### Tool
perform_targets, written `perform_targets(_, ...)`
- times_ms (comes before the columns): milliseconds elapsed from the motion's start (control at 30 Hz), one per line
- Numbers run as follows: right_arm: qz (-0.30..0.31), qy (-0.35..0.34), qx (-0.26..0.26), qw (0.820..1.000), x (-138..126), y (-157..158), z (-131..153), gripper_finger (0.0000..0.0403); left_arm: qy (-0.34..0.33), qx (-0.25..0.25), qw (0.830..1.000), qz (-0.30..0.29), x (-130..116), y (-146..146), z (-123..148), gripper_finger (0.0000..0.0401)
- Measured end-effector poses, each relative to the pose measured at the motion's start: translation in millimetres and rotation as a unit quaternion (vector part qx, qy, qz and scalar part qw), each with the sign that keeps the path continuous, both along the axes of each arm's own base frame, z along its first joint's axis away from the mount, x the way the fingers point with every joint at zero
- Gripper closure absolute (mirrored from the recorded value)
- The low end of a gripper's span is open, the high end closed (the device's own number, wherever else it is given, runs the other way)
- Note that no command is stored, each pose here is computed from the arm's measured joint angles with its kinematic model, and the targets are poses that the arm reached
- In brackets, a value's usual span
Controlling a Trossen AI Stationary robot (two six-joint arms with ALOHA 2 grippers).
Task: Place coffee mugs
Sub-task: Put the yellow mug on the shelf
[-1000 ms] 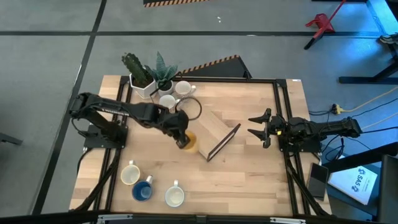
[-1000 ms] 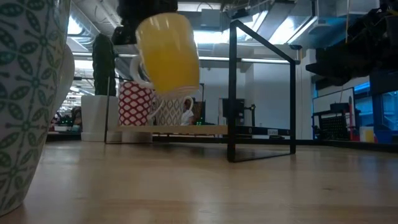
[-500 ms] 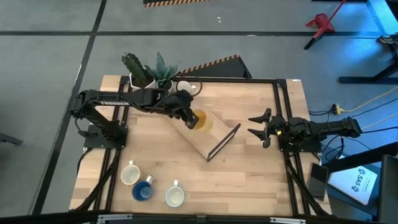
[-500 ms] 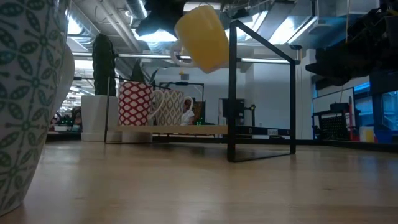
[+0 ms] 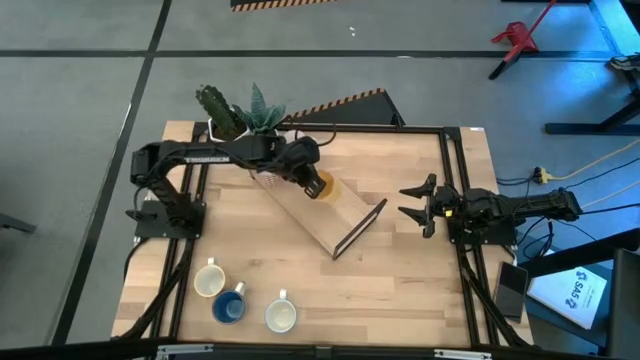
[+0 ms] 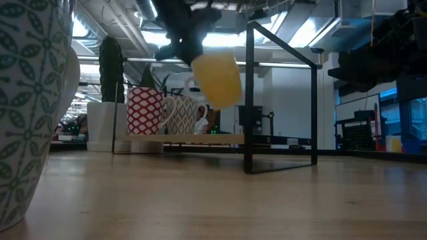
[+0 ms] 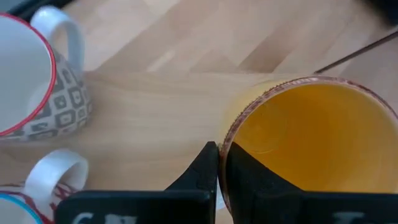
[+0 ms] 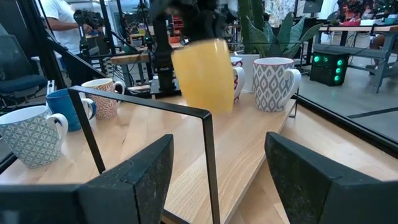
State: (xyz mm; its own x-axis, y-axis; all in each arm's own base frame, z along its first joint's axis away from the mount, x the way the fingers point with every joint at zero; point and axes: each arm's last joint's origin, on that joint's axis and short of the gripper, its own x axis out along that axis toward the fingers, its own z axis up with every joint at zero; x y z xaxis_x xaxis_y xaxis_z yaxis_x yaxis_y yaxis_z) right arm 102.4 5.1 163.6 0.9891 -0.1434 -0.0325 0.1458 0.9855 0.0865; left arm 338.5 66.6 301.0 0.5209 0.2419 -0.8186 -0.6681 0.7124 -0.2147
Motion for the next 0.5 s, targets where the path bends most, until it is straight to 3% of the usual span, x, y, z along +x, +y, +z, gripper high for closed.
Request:
perform_targets(300, 0.0, 0.0, 0.0, 1.0, 0, 0, 0, 0.0162, 0.033, 0.034, 0.997, -0.064, 1, 18, -9, 0.0393)
perform_targets(500, 0.0, 0.0, 0.0, 1.0, 0, 0, 0, 0.0162, 0.047, 0.055, 0.974, -0.213, -1, 24, -9, 0.0393)
